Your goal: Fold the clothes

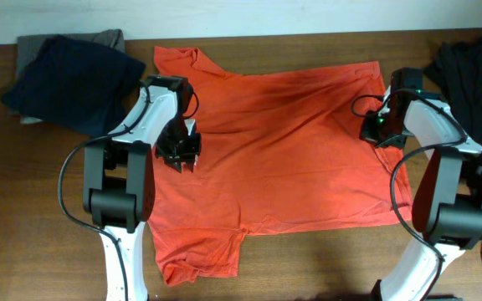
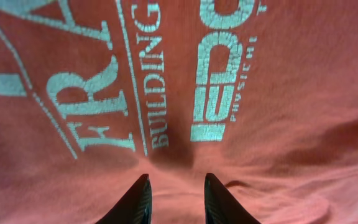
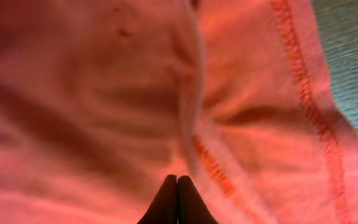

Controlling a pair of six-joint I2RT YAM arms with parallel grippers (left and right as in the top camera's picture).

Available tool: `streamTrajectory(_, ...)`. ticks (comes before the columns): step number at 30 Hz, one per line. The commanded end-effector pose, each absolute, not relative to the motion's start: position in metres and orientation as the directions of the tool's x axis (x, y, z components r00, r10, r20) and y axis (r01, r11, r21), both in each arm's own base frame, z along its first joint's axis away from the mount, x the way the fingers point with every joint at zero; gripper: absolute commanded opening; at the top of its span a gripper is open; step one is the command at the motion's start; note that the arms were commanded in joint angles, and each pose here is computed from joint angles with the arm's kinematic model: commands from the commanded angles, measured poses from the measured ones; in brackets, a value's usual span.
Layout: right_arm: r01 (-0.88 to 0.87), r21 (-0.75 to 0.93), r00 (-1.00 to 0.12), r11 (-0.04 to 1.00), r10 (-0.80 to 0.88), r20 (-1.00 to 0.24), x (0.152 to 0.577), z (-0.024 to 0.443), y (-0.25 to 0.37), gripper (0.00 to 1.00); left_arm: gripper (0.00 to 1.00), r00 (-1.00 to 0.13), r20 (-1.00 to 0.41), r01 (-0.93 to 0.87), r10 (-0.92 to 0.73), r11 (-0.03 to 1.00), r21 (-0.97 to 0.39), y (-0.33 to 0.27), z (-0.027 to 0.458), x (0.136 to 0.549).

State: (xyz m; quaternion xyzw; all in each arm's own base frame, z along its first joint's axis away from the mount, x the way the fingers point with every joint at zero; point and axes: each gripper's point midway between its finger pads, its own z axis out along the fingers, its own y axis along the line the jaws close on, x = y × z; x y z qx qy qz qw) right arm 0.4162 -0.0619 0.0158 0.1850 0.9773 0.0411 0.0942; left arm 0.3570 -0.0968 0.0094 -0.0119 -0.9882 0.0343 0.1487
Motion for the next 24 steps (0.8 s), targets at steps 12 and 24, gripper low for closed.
streamTrajectory(12,0.493,-0.016,-0.865,0.87,0.487,-0.121,0.391,-0.021,-0.137,0.04,0.3,-0.956,0.294,0.017,0.025,0.999,-0.03,-0.086,0.002,0.358)
streamTrajectory(24,0.539,-0.041,-0.838,0.841,0.53,-0.13,0.387,-0.011,-0.163,0.04,0.3,-0.965,0.255,-0.046,-0.057,0.998,0.048,-0.042,0.0,0.371)
